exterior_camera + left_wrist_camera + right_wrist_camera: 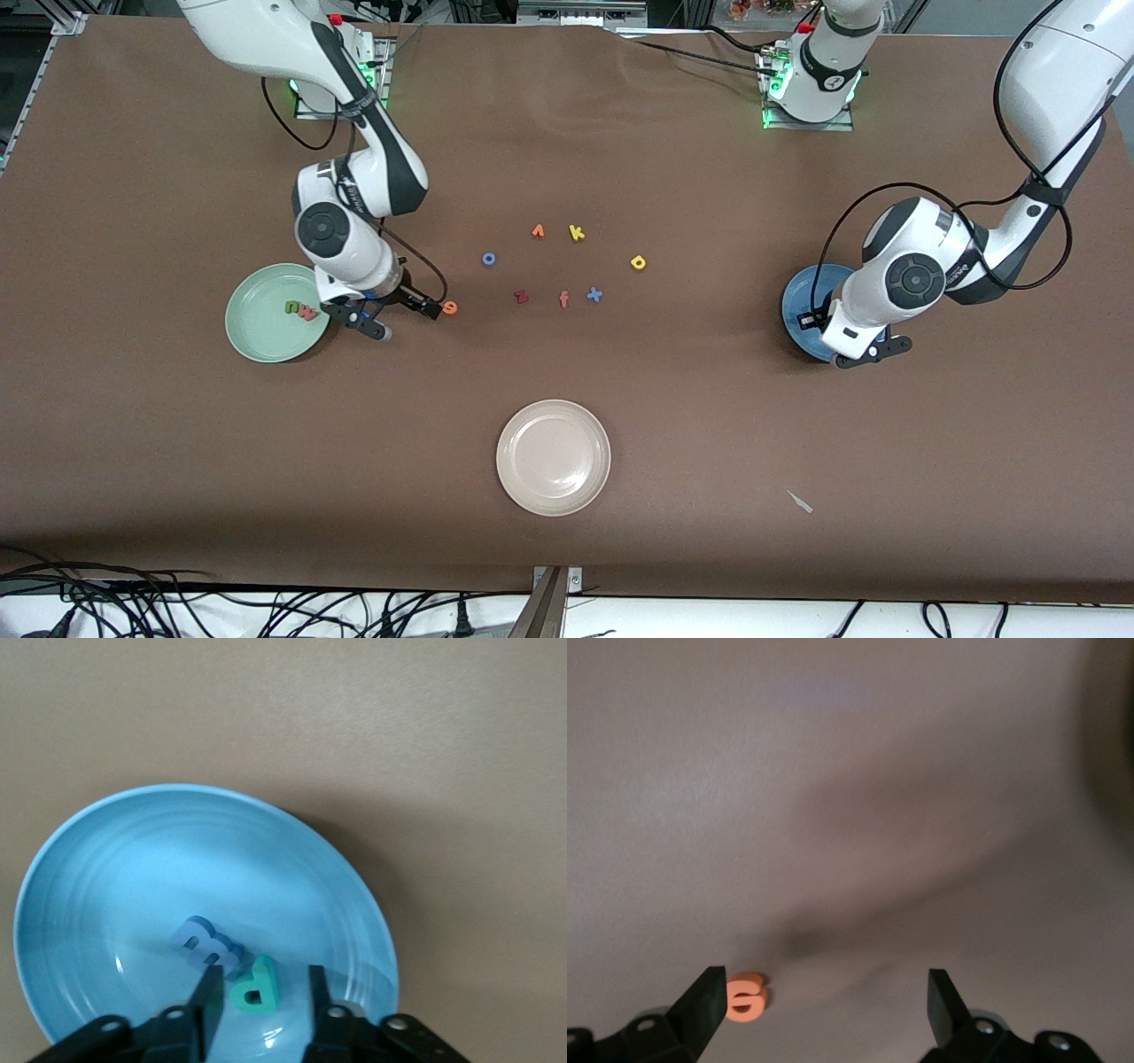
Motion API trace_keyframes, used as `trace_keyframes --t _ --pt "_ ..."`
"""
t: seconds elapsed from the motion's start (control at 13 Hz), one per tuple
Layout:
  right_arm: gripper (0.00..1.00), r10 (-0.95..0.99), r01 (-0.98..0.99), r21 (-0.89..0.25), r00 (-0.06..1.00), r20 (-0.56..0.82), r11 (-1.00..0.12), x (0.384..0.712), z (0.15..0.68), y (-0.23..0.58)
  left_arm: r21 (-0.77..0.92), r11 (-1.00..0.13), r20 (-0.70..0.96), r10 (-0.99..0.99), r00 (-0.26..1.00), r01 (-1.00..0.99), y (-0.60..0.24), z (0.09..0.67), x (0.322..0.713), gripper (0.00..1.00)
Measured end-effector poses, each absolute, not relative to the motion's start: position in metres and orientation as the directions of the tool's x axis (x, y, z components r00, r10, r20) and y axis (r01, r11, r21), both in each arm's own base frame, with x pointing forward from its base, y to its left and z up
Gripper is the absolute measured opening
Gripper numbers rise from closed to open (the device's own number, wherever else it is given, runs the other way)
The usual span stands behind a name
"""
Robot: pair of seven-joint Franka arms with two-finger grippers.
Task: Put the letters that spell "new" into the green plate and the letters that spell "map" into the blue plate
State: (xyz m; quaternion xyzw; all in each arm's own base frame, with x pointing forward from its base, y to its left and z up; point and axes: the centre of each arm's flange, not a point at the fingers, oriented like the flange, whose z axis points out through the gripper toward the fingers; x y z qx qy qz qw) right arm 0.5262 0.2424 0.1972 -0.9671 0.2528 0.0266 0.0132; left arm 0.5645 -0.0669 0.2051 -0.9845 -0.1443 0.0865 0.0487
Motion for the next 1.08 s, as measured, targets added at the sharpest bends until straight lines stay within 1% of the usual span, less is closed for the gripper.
trace_keyframes --t 0.15,0.31,0.39,0.62,0.77,0.85,0.93,1.0,1.08 --pt "1.0 -0.526 -0.527 -0.018 0.849 -0.048 -0.849 0.523 0.19 0.262 -0.098 -0.953 -0.135 0.298 0.945 0.286 -0.093 0.22 0.566 0.72" --pt "1.0 -0.541 -0.542 -0.021 0.84 -0.045 -0.84 0.524 0.188 0.272 -0.071 -0.949 -0.113 0.315 0.942 0.309 -0.14 0.24 0.559 0.94" --pt "1.0 -0.544 -0.546 -0.02 0.838 -0.045 -0.838 0.524 0.186 0.275 -0.059 -0.948 -0.108 0.318 0.942 0.313 -0.167 0.248 0.553 1.0" --pt "0.98 -0.541 -0.542 -0.012 0.839 -0.047 -0.84 0.518 0.177 0.284 -0.058 -0.95 -0.116 0.313 0.943 0.308 -0.251 0.252 0.52 1.0" --pt "0.97 -0.536 -0.537 -0.004 0.843 -0.05 -0.844 0.513 0.168 0.29 -0.063 -0.949 -0.124 0.315 0.941 0.309 -0.291 0.247 0.497 1.0" --pt "0.93 -0.535 -0.536 -0.003 0.843 -0.05 -0.844 0.512 0.165 0.292 -0.052 -0.946 -0.128 0.324 0.937 0.32 -0.303 0.243 0.489 1.0" --pt "0.91 -0.534 -0.535 -0.004 0.844 -0.048 -0.845 0.512 0.166 0.292 -0.034 -0.942 -0.134 0.336 0.932 0.334 -0.314 0.238 0.482 1.0" --pt "0.85 -0.535 -0.535 -0.008 0.844 -0.046 -0.845 0.513 0.168 0.293 -0.031 -0.938 -0.144 0.346 0.927 0.345 -0.322 0.229 0.475 1.0" --pt "0.83 -0.534 -0.535 -0.009 0.844 -0.046 -0.845 0.514 0.168 0.293 -0.04 -0.935 -0.152 0.354 0.923 0.352 -0.328 0.217 0.468 1.0"
